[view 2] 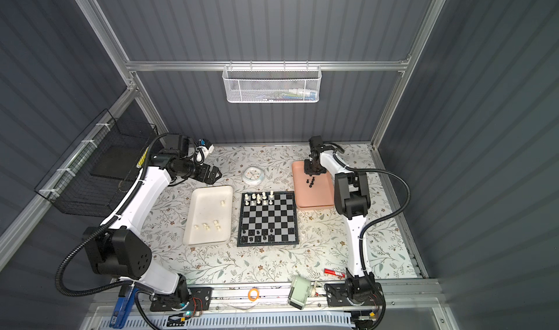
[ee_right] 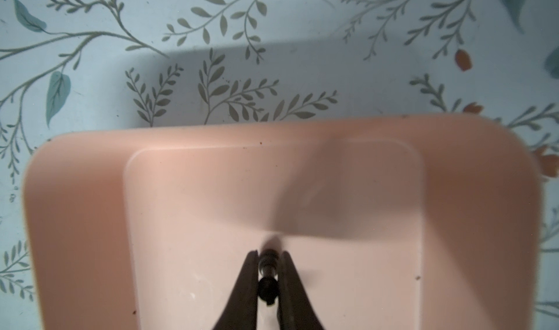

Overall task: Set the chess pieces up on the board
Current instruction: 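Close the right gripper on the black pawn and lift it, then carry the black pawn with the right gripper to the chessboard's near corner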

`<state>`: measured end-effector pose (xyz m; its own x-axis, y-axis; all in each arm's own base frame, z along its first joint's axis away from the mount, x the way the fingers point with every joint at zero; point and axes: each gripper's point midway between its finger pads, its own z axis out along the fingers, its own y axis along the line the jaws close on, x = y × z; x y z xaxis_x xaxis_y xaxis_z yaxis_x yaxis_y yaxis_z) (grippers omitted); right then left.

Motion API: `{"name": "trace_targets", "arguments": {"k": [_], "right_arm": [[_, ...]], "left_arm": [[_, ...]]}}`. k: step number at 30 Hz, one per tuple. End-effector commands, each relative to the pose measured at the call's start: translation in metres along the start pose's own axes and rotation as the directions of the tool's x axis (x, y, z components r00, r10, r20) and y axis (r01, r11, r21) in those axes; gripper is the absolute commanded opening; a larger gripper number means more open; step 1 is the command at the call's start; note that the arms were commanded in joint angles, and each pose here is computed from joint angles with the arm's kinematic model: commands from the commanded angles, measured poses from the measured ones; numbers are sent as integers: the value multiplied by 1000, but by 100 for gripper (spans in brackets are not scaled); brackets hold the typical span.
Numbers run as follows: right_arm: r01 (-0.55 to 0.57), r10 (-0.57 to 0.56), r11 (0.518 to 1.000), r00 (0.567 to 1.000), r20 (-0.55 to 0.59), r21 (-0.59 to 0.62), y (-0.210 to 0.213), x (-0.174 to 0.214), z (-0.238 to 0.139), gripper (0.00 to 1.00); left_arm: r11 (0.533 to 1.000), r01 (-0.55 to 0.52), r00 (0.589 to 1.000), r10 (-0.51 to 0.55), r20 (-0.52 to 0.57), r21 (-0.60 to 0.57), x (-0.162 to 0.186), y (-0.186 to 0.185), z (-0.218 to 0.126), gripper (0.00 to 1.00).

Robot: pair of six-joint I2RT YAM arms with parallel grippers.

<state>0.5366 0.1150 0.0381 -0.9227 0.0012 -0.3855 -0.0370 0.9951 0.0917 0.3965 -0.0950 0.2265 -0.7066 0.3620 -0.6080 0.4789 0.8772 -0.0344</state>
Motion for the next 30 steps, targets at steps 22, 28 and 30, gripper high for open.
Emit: {"name": "trace_targets", "arguments": {"k": [22, 28, 30], "right_arm": [[47, -49, 998, 996, 72, 39, 8, -21, -65, 16], [65, -68, 997, 995, 72, 48, 13, -13, -81, 16], [71, -74, 996, 995, 66, 50, 15, -9, -85, 16]], "left_arm": [[999, -42, 999, 42, 13, -13, -4, -2, -8, 99], [998, -59, 998, 59, 11, -3, -5, -3, -6, 100], [998, -65, 998, 65, 11, -1, -5, -3, -6, 99]]}}
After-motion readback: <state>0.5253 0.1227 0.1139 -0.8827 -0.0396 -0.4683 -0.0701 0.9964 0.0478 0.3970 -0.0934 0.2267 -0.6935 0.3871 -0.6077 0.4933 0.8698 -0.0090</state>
